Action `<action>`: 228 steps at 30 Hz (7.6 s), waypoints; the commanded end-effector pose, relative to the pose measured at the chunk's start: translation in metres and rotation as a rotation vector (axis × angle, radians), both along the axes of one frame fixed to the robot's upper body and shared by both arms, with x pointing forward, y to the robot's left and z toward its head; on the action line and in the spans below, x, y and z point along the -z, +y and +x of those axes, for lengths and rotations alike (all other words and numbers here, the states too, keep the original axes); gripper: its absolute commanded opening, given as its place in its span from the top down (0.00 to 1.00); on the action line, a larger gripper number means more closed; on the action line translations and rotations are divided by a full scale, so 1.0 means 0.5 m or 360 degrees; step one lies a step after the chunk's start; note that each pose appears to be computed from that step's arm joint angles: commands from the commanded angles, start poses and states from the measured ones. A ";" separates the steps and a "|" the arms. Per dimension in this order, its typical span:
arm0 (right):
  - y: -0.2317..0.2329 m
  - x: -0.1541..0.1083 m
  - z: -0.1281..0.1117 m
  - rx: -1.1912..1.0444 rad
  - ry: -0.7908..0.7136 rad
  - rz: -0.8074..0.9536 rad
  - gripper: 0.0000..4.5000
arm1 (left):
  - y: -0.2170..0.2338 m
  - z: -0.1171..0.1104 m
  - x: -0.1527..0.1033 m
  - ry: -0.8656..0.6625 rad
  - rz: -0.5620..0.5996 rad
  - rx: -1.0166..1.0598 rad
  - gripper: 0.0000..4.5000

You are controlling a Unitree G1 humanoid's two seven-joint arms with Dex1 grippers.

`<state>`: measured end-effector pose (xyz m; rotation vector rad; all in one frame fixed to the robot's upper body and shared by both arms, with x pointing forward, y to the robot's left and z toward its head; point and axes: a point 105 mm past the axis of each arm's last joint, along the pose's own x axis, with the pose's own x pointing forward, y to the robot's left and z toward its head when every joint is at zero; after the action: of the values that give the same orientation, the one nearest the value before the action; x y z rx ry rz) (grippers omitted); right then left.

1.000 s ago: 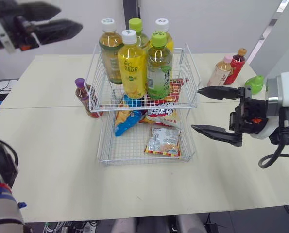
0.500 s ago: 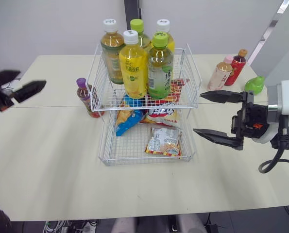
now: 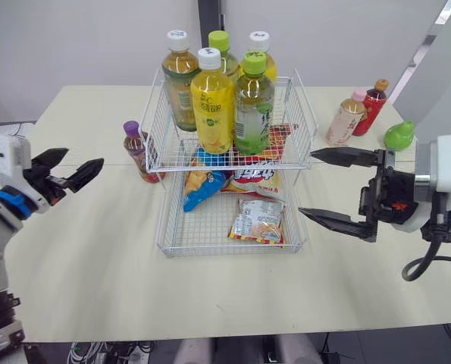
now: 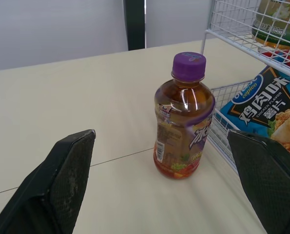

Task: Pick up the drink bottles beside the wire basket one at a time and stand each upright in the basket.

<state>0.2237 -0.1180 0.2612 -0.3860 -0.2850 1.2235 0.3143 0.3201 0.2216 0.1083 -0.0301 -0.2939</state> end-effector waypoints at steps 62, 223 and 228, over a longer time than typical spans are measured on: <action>0.009 -0.006 -0.034 0.0041 -0.0001 0.0052 0.00 | -0.076 0.156 -0.084 -0.0189 -0.0039 0.0102 0.70; -0.333 0.181 0.264 0.1599 -0.0082 0.0314 0.00 | 0.096 0.025 0.120 -0.0105 0.0318 -0.0642 0.01; -0.330 0.185 0.272 0.1575 -0.0096 0.0274 0.00 | 0.101 0.019 0.131 -0.0091 0.0310 -0.0670 0.01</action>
<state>0.3594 -0.2805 0.1527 -0.3091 -0.1507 0.2216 0.3256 0.3696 0.1465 0.2967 0.0083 0.1131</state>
